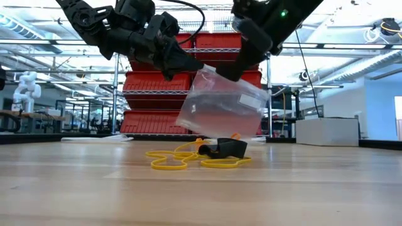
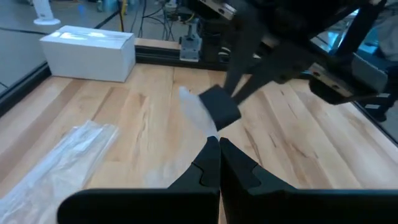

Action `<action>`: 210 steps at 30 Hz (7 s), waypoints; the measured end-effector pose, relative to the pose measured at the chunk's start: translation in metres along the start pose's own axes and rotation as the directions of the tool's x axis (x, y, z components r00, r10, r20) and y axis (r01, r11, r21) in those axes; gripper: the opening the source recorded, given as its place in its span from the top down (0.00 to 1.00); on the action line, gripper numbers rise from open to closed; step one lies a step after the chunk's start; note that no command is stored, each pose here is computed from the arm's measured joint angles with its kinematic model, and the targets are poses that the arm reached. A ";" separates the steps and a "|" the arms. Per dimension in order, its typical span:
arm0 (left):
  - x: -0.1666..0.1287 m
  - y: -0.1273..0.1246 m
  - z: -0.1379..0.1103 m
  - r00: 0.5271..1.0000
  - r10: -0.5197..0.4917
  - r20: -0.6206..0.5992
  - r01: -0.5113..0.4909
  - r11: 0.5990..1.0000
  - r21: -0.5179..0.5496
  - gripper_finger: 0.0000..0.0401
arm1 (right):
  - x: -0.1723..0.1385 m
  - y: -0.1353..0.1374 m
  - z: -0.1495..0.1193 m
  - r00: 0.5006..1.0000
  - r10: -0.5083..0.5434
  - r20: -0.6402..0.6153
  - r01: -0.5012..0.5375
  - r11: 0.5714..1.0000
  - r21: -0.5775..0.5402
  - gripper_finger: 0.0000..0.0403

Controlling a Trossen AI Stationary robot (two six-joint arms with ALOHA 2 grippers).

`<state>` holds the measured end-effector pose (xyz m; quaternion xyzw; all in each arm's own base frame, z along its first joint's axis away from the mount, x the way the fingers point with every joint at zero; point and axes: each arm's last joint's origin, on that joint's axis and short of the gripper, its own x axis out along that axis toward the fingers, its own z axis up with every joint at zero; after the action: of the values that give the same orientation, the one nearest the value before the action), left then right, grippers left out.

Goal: Sort rubber bands
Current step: Put the black rubber band into the open transparent zip bag

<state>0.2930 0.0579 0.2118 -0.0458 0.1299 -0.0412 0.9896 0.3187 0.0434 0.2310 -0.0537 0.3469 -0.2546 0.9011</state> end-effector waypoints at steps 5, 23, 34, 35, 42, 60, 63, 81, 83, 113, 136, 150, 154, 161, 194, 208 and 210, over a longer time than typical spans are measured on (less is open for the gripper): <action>0.000 0.000 -0.001 1.000 0.001 -0.009 -0.001 1.000 -0.003 1.00 | -0.005 -0.004 0.003 1.000 -0.009 0.019 0.009 1.000 -0.013 1.00; 0.000 0.001 -0.001 1.000 0.006 -0.009 -0.006 1.000 -0.006 1.00 | 0.000 -0.005 0.000 1.000 0.003 -0.016 -0.004 0.999 -0.032 1.00; 0.000 0.001 -0.001 1.000 -0.004 -0.010 0.004 1.000 -0.005 1.00 | 0.020 -0.023 0.003 0.977 0.194 -0.091 -0.188 0.980 0.062 1.00; 0.000 0.001 -0.001 1.000 -0.010 -0.012 0.010 1.000 -0.006 1.00 | 0.022 -0.025 0.003 0.975 0.202 -0.096 -0.195 0.978 0.076 1.00; 0.000 0.000 -0.002 0.999 -0.026 -0.024 0.026 1.000 -0.009 1.00 | 0.028 -0.041 0.005 0.973 0.206 -0.107 -0.192 0.973 0.124 1.00; -0.002 0.005 -0.005 0.997 -0.063 -0.050 0.063 0.998 0.008 1.00 | 0.029 -0.060 0.020 0.948 0.287 -0.140 -0.271 0.955 0.121 1.00; -0.003 0.006 -0.004 0.996 -0.072 -0.043 0.073 0.997 0.008 1.00 | 0.033 -0.058 0.019 0.945 0.299 -0.136 -0.285 0.952 0.114 1.00; -0.003 0.009 -0.001 1.000 0.022 -0.013 -0.023 1.000 -0.005 1.00 | 0.053 -0.049 0.026 0.916 0.399 -0.030 -0.388 0.903 0.184 0.97; -0.003 0.009 -0.001 0.999 0.032 -0.009 -0.032 0.999 -0.010 1.00 | 0.055 -0.048 0.025 0.918 0.395 -0.041 -0.383 0.909 0.164 0.92; -0.024 0.031 0.020 0.989 0.088 0.119 -0.087 0.996 -0.021 1.00 | -0.036 -0.097 -0.046 0.958 0.275 0.081 -0.286 0.905 0.314 0.64; -0.028 0.031 0.024 0.988 0.062 0.142 -0.057 0.998 -0.034 1.00 | -0.003 -0.108 -0.103 0.832 0.136 0.538 -0.330 0.901 0.281 0.72; -0.028 0.032 0.024 0.987 0.071 0.143 -0.066 0.997 -0.036 1.00 | 0.000 -0.107 -0.076 0.812 0.164 0.560 -0.323 0.926 0.197 0.99; -0.028 0.031 0.024 0.987 0.070 0.143 -0.065 0.997 -0.036 1.00 | 0.000 -0.107 -0.068 0.827 0.183 0.531 -0.321 0.930 0.179 1.00; -0.023 0.024 0.027 0.982 0.037 0.184 -0.032 0.999 -0.034 1.00 | 0.000 -0.107 -0.062 0.836 0.189 0.515 -0.322 0.929 0.182 1.00; -0.029 0.043 0.017 0.986 0.133 0.099 -0.132 0.991 -0.013 1.00 | -0.016 0.020 -0.029 0.846 0.524 -0.095 -0.439 0.788 0.433 0.55; -0.028 0.041 0.017 0.990 0.111 0.092 -0.112 0.994 0.014 1.00 | 0.030 0.083 -0.056 0.823 0.540 -0.177 -0.338 0.715 0.612 0.54; -0.028 0.041 0.016 0.990 0.111 0.091 -0.112 0.994 0.014 1.00 | 0.036 0.086 -0.054 0.835 0.515 -0.194 -0.314 0.735 0.601 0.55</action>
<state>0.2728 0.1026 0.2307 -0.0309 0.0868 0.0151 0.9956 0.3425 0.1045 0.1448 0.3313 0.4159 -0.1370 0.8358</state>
